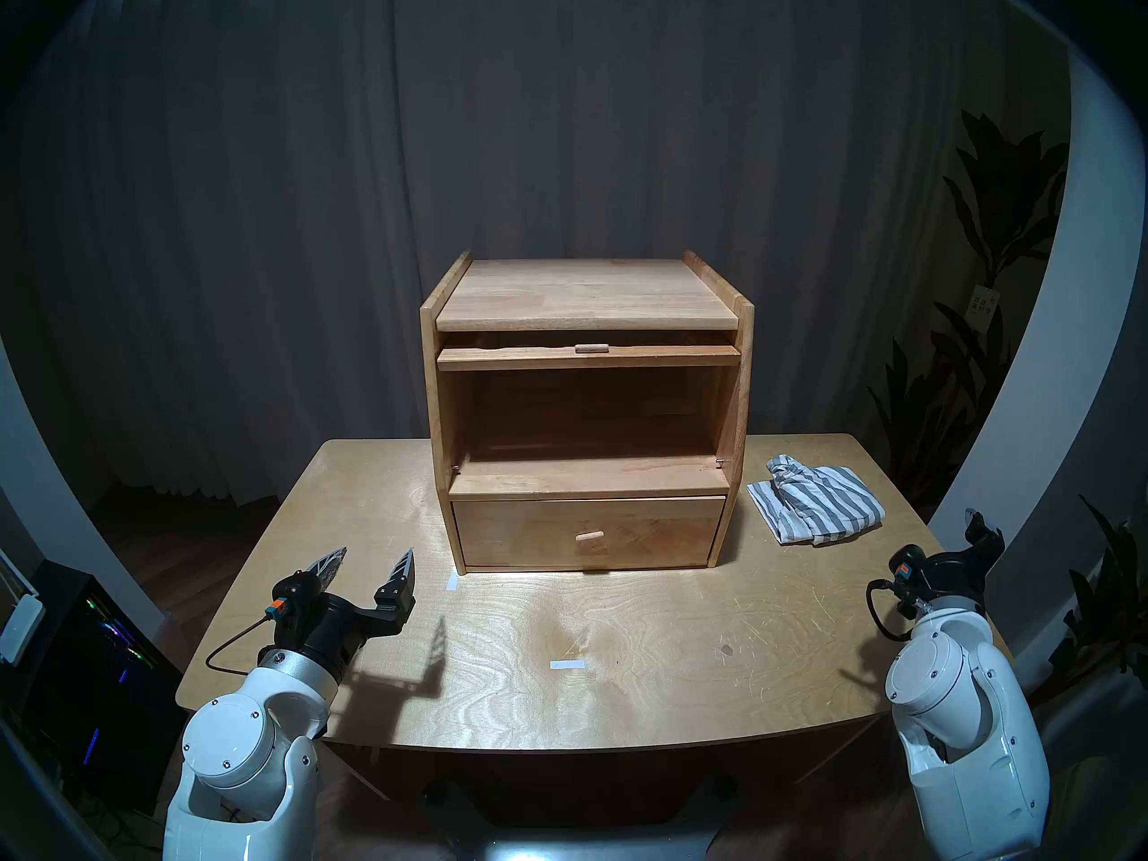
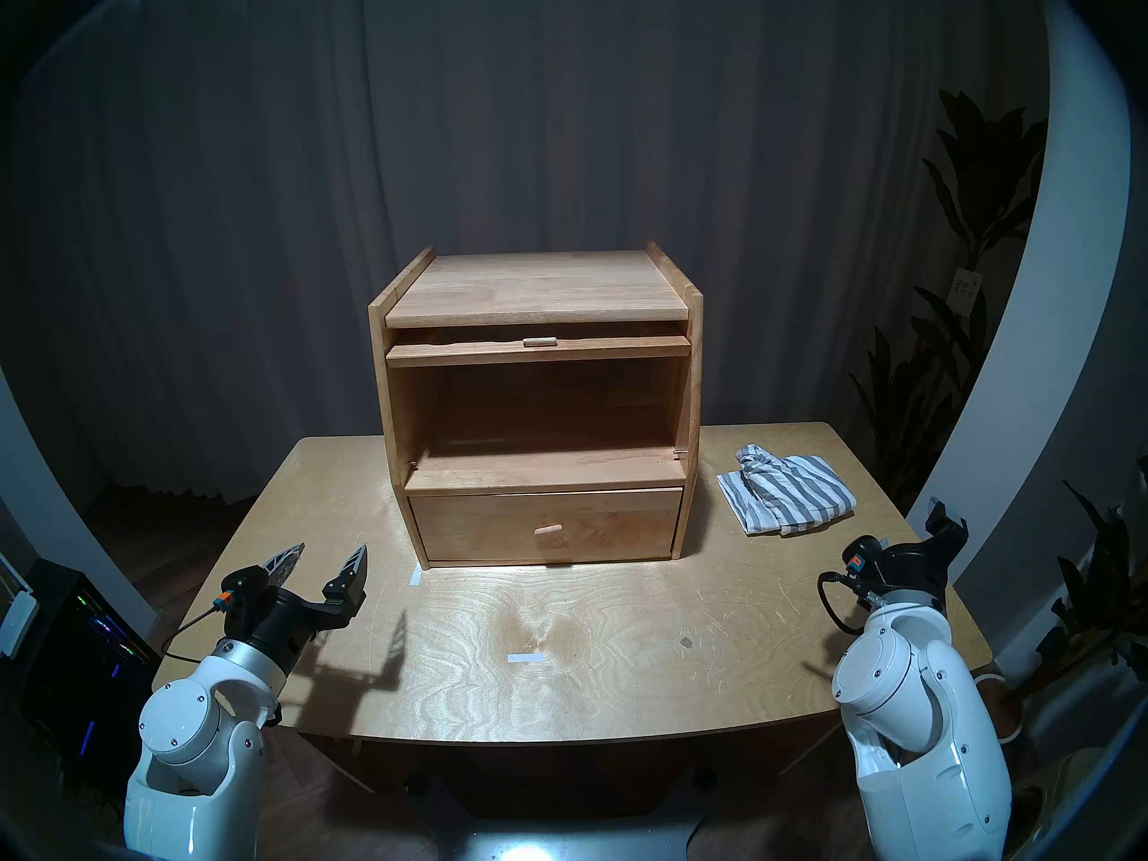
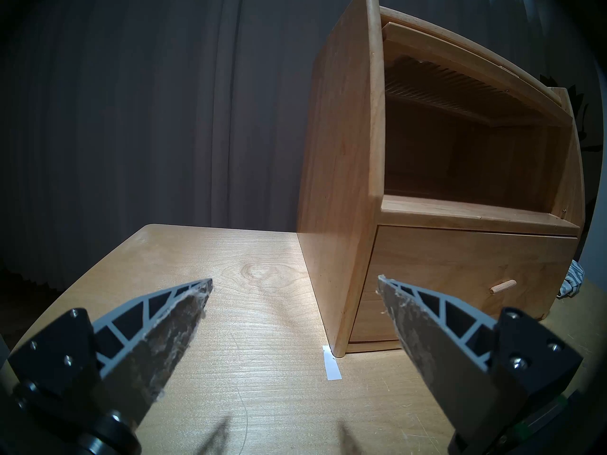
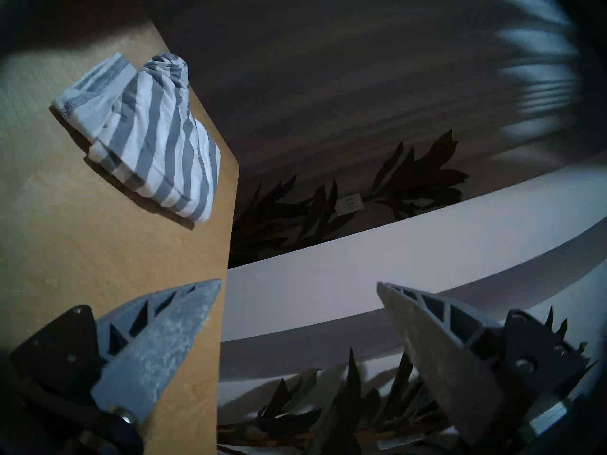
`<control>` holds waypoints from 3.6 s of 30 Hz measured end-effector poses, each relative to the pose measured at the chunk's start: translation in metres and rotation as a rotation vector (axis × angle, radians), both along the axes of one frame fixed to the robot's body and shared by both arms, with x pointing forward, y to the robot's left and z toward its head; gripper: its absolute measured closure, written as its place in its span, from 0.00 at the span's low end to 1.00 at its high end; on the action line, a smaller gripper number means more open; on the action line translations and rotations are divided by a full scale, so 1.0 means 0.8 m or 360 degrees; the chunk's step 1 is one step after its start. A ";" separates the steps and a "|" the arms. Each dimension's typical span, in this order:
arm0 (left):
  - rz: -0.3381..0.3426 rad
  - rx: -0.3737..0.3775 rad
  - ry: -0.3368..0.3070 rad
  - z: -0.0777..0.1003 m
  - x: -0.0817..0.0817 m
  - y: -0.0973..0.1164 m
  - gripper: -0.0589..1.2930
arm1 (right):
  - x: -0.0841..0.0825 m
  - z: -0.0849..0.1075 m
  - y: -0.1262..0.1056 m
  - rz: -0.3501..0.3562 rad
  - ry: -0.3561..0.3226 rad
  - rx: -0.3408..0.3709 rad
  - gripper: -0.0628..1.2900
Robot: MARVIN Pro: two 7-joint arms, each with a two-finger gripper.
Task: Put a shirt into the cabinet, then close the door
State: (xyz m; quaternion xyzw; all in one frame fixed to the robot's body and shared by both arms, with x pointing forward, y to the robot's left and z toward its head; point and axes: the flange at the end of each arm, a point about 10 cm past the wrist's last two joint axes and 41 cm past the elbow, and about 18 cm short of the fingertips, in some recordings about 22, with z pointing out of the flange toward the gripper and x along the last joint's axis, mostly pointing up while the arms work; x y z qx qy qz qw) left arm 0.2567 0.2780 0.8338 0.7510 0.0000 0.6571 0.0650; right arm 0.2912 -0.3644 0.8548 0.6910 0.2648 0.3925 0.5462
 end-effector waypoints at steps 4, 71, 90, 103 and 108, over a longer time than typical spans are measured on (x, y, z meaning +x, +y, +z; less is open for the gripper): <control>-0.0002 0.0000 0.0000 0.000 0.000 0.000 0.03 | 0.019 -0.018 0.008 0.0107 0.0096 -0.0065 0.03; 0.0001 -0.0005 -0.0016 0.003 0.001 0.000 0.03 | 0.244 -0.097 -0.028 0.0506 0.0696 0.0150 0.97; 0.0011 -0.0012 -0.0002 -0.002 0.001 0.000 0.03 | 0.276 0.044 0.001 0.0669 -0.0012 0.0290 0.98; 0.0019 -0.0017 0.0010 -0.006 0.000 0.001 0.03 | 0.275 0.118 0.052 0.0885 -0.0365 0.0337 0.98; 0.0022 -0.0018 0.0015 -0.008 0.000 0.001 0.03 | 0.269 0.155 0.058 0.0932 -0.0517 0.0308 0.98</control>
